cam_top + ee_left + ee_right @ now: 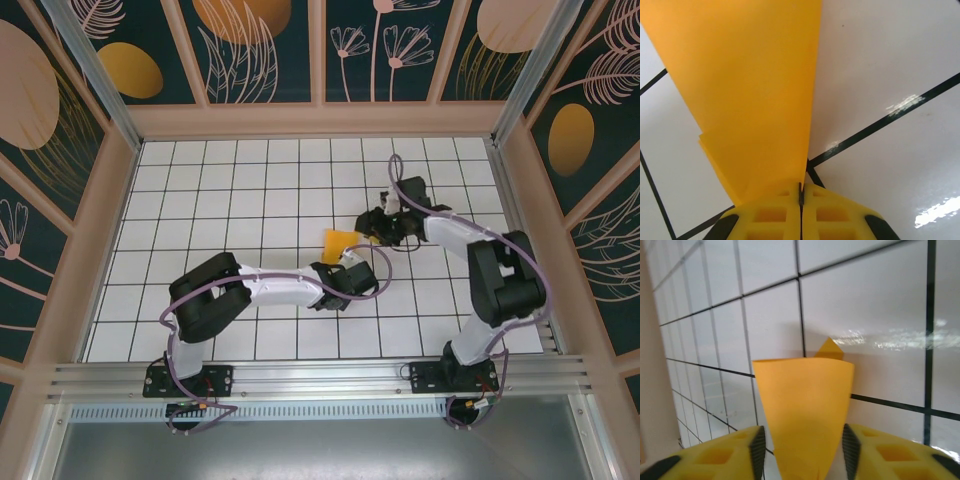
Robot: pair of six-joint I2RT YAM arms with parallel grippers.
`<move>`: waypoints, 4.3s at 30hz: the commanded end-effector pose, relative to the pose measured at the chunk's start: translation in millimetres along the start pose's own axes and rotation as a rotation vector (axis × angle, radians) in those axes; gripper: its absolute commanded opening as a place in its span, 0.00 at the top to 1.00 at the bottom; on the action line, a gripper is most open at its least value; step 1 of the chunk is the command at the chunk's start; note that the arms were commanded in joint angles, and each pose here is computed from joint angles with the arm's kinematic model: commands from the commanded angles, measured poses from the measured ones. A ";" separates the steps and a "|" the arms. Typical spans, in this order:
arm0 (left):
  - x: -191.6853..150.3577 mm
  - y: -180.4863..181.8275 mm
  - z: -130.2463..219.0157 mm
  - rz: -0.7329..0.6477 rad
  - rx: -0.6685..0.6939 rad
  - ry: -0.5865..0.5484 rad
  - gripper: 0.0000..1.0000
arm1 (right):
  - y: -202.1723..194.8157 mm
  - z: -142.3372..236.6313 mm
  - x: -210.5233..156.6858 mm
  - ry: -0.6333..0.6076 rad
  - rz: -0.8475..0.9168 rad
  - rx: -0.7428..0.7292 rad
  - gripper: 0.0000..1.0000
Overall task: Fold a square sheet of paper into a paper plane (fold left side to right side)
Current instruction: Fold the wing for the fifth time at the center of the table.
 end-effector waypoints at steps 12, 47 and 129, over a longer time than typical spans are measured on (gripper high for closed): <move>45.0 8.6 19.6 0.227 -0.409 -0.054 0.92 | -37.0 40.0 -14.5 -0.120 0.014 0.047 0.40; 42.9 51.3 -16.4 0.719 -0.945 -0.117 0.97 | -16.8 -38.0 -29.0 -0.081 0.037 0.138 0.45; 75.4 96.6 -31.3 0.761 -0.863 -0.171 0.49 | -60.4 -108.5 -32.0 0.029 -0.148 -0.209 0.55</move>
Point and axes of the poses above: each hand's point on the last joint's axis, 136 mm out from that joint toward the fingers, its own z axis back along the fingers, its own y axis along the line the jaws close on, x = y × z, the point moved 1 cm from there along z, back along the fingers, and after that the axes turned 6 degrees about -z, right-handed, at the moved point
